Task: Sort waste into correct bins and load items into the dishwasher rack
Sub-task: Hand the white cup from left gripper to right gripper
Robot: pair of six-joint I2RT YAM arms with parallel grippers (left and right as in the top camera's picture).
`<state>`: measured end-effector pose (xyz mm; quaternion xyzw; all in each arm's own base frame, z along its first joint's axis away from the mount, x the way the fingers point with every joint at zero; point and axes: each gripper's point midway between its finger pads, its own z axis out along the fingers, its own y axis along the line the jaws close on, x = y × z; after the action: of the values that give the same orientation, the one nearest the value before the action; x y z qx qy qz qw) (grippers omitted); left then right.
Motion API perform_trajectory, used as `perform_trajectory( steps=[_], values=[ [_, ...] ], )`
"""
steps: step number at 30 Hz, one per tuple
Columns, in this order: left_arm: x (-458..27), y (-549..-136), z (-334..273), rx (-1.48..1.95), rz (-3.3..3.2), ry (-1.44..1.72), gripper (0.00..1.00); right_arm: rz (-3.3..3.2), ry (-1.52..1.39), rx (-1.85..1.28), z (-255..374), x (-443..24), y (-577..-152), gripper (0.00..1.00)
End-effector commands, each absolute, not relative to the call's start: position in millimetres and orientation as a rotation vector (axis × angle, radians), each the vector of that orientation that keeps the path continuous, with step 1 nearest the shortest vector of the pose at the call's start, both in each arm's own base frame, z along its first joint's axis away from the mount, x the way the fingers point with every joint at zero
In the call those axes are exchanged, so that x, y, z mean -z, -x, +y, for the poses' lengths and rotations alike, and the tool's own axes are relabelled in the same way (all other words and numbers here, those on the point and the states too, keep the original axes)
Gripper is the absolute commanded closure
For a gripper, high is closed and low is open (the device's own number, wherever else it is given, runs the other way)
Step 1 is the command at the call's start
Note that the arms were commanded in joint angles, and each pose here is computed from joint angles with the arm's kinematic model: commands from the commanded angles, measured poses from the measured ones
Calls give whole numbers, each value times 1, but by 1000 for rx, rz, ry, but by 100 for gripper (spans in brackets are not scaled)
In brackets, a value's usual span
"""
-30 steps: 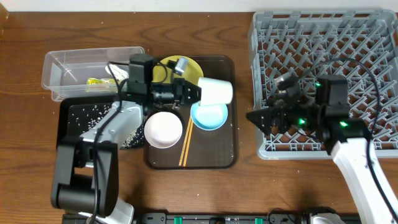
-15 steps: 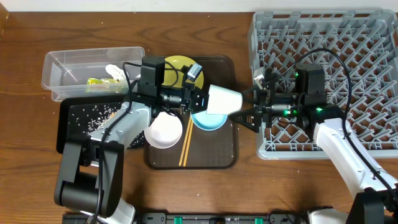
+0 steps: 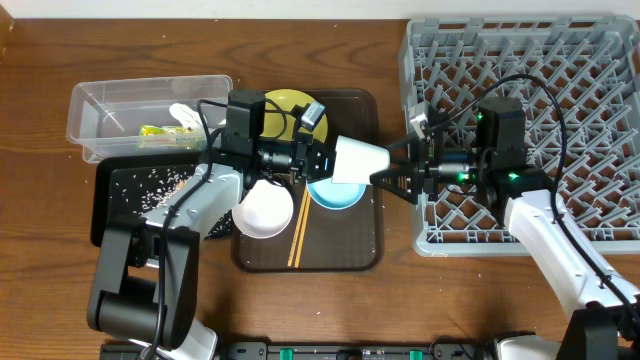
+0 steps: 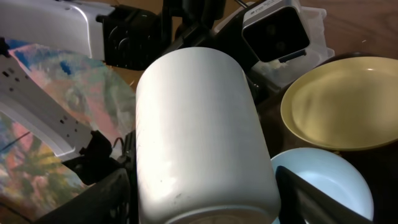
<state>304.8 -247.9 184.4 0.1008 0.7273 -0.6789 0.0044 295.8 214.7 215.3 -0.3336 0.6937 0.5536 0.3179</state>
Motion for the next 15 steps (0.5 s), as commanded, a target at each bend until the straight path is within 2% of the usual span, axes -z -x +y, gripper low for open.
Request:
perform_trajectory(
  steps=[1, 6, 12, 13, 15],
  values=[
    [-191, -303, -248, 2147, 2263, -344, 94, 1796, 904, -1485, 219, -223, -292, 31],
    [-191, -303, -248, 2147, 2263, -344, 94, 1797, 904, -1485, 219, -223, -292, 37],
    [-191, -303, -248, 2146, 2263, -344, 89, 1797, 903, -1483, 219, -223, -292, 44],
    [-191, -303, -248, 2146, 2263, -344, 87, 1797, 903, -1483, 219, -223, -292, 44],
    [-190, -304, -248, 2137, 2264, -340, 69, 1805, 898, -1473, 218, -222, -294, 46]
  ],
)
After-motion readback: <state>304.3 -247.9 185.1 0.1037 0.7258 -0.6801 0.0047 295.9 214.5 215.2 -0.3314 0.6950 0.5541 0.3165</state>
